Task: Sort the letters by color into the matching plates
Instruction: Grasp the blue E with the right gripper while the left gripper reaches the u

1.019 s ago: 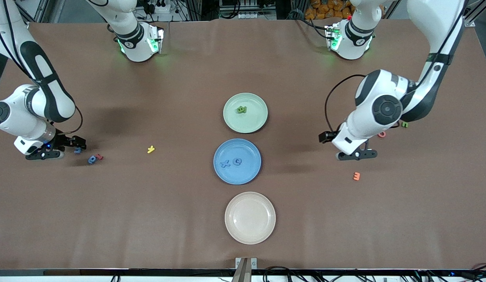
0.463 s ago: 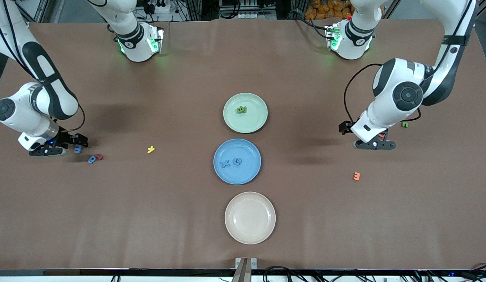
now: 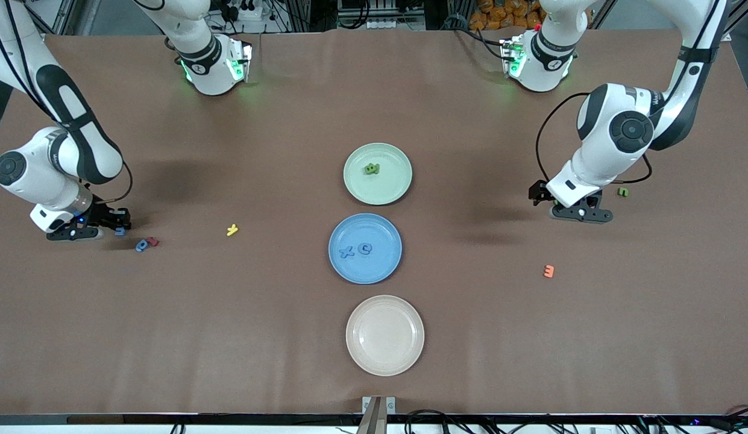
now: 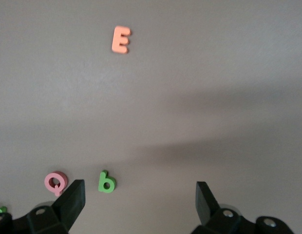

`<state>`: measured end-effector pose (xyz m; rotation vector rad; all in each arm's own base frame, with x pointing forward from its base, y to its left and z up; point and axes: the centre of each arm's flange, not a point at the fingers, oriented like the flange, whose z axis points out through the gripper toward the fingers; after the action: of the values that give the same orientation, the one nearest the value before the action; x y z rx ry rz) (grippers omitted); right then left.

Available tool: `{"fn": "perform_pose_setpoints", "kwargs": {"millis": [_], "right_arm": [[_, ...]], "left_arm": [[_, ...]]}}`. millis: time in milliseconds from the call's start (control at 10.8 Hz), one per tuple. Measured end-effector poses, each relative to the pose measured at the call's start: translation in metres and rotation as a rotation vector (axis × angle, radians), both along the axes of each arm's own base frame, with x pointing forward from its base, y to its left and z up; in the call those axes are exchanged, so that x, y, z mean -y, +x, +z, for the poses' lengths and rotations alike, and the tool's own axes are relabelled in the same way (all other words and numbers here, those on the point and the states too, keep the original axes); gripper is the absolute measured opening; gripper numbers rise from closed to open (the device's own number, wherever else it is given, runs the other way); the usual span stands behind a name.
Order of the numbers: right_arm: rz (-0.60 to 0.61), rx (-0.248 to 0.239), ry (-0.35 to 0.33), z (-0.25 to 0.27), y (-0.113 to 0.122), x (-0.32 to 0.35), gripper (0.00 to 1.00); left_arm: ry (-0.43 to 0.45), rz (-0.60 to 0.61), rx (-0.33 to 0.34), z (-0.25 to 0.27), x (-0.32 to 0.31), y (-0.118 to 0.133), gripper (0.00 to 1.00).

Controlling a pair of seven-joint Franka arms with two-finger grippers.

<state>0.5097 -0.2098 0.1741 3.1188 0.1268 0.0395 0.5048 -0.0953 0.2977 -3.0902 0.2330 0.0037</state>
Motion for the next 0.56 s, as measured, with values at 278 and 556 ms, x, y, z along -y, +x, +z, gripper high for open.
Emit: {"fn": "perform_pose_setpoints", "kwargs": {"millis": [278, 556], "right_arm": [[0.0, 0.0, 0.0, 0.0, 0.0, 0.0, 0.27], [-0.002, 0.003, -0.001, 0.001, 0.001, 0.0, 0.27]], "left_arm": [[0.005, -0.029, 0.006, -0.021, -0.047, -0.014, 1.0], [0.003, -0.077, 0.007, -0.047, -0.098, -0.035, 1.0]]}}
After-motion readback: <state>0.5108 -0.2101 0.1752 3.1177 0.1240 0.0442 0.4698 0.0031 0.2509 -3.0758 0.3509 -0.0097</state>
